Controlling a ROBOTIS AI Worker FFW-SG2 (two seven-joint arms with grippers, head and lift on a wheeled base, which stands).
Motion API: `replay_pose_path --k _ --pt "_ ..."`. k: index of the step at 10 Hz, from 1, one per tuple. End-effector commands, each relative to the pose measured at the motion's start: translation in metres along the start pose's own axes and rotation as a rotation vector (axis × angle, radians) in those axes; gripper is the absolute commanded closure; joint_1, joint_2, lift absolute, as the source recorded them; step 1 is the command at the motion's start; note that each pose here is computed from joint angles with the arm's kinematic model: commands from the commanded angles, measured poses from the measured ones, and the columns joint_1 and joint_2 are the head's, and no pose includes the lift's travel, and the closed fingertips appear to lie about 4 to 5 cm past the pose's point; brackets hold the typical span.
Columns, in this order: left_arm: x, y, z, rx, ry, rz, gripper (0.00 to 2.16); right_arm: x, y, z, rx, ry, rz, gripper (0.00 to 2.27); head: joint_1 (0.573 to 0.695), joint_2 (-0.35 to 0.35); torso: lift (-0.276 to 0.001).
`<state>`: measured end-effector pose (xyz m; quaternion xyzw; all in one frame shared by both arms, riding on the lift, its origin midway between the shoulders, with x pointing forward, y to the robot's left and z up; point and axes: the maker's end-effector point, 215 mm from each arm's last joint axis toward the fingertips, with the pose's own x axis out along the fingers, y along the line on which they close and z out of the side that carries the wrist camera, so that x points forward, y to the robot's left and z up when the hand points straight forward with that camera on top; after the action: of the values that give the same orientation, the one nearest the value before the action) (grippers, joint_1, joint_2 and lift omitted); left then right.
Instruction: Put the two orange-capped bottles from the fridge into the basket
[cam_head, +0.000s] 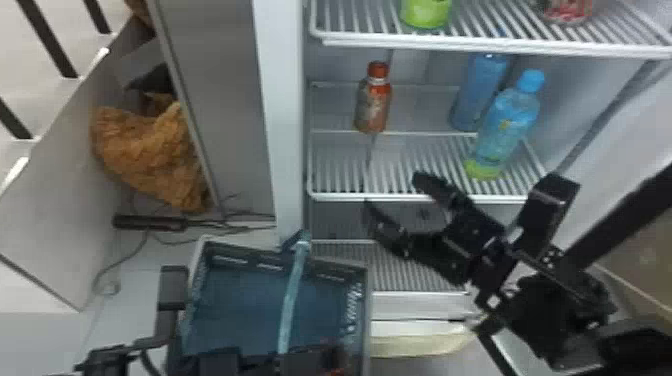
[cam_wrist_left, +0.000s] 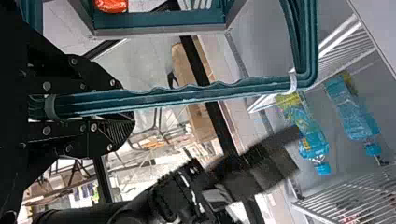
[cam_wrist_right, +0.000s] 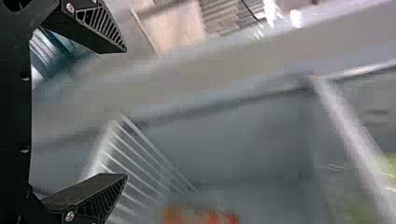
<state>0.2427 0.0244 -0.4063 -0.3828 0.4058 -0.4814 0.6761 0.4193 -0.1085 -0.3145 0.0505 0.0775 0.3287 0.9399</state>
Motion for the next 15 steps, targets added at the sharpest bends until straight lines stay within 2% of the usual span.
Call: replay_pose_path --k 1,2,3,5,8,11,15 --pt "0.000 0.000 0.000 0.000 0.000 0.001 1.17 -0.015 -0.043 0.033 -0.106 -0.096 -0.127 0.10 0.695 -0.135 -0.235" --pt "0.000 0.001 -0.001 -0.002 0.000 0.003 1.17 -0.018 -0.063 0.034 -0.125 -0.097 -0.193 0.09 0.695 -0.184 -0.235" --pt "-0.001 0.002 -0.003 -0.010 0.002 0.005 1.17 -0.007 -0.076 0.028 -0.117 -0.102 -0.209 0.08 0.695 -0.224 -0.235" --pt "-0.001 0.002 -0.004 -0.014 0.004 0.005 1.17 0.021 -0.082 0.034 -0.137 -0.150 -0.217 0.07 0.695 -0.238 -0.235" --pt "-0.003 0.002 -0.006 -0.020 0.002 0.005 1.17 0.059 -0.078 0.039 -0.139 -0.202 -0.218 0.07 0.695 -0.197 -0.235" --pt "-0.003 0.002 -0.005 -0.020 -0.001 0.004 1.17 0.077 -0.091 0.035 -0.173 -0.182 -0.264 0.03 0.695 -0.158 -0.235" --pt "0.002 -0.003 0.002 0.001 0.004 -0.007 1.17 0.108 -0.121 0.017 -0.166 -0.139 -0.295 0.02 0.695 -0.161 -0.235"
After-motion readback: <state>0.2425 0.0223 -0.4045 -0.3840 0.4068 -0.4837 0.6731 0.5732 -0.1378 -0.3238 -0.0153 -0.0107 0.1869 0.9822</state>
